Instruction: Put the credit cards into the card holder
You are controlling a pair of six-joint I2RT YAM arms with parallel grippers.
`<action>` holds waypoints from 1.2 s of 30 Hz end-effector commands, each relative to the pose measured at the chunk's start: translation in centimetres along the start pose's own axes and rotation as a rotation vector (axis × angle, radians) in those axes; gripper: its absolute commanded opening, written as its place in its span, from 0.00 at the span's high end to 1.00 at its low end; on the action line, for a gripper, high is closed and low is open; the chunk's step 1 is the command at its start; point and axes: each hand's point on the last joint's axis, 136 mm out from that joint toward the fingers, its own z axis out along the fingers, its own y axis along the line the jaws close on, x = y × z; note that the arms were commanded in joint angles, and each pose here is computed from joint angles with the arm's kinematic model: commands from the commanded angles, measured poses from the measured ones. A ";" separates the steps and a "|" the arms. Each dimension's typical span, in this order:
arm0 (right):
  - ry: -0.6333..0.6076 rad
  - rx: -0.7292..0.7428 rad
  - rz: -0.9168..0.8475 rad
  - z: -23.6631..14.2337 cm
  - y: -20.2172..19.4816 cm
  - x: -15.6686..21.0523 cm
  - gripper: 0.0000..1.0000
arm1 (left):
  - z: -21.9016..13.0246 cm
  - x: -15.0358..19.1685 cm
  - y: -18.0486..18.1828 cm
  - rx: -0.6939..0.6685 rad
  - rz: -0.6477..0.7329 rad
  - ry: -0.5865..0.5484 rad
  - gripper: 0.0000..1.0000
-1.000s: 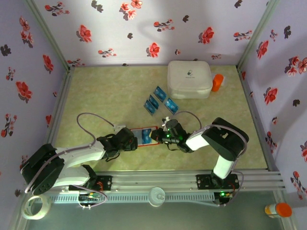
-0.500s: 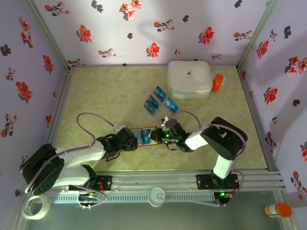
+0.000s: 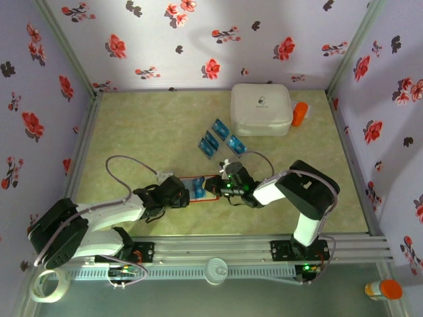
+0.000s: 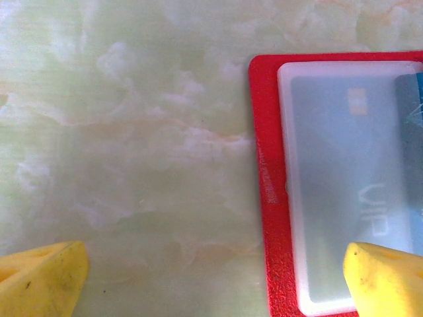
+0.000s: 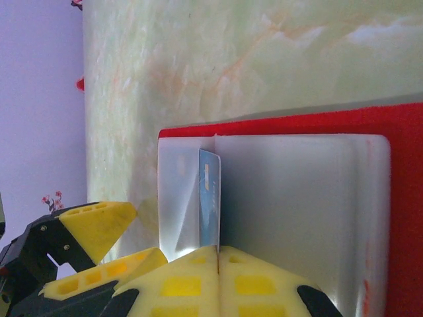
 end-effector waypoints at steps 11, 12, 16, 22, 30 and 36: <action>0.066 0.070 -0.008 0.5 -1.9 1.6 0.97 | 0.1 1.6 1.8 -0.059 0.013 0.036 0.00; 0.068 0.074 -0.013 0.4 -1.8 1.6 0.90 | 0.1 1.6 1.8 -0.058 0.012 0.035 0.00; 0.079 0.106 -0.056 -0.2 -1.2 1.3 0.66 | 0.2 1.7 1.8 -0.059 0.011 0.034 0.00; 0.096 0.167 -0.142 -0.9 0.3 0.3 0.46 | 0.2 1.8 1.9 -0.057 0.010 0.035 0.00; 0.101 0.225 -0.208 -1.6 1.5 -0.8 0.51 | 0.3 1.8 1.9 -0.056 0.007 0.032 0.00; 0.113 0.284 -0.225 -1.2 1.0 -1.3 0.84 | 0.2 1.6 1.8 -0.054 0.008 0.028 0.00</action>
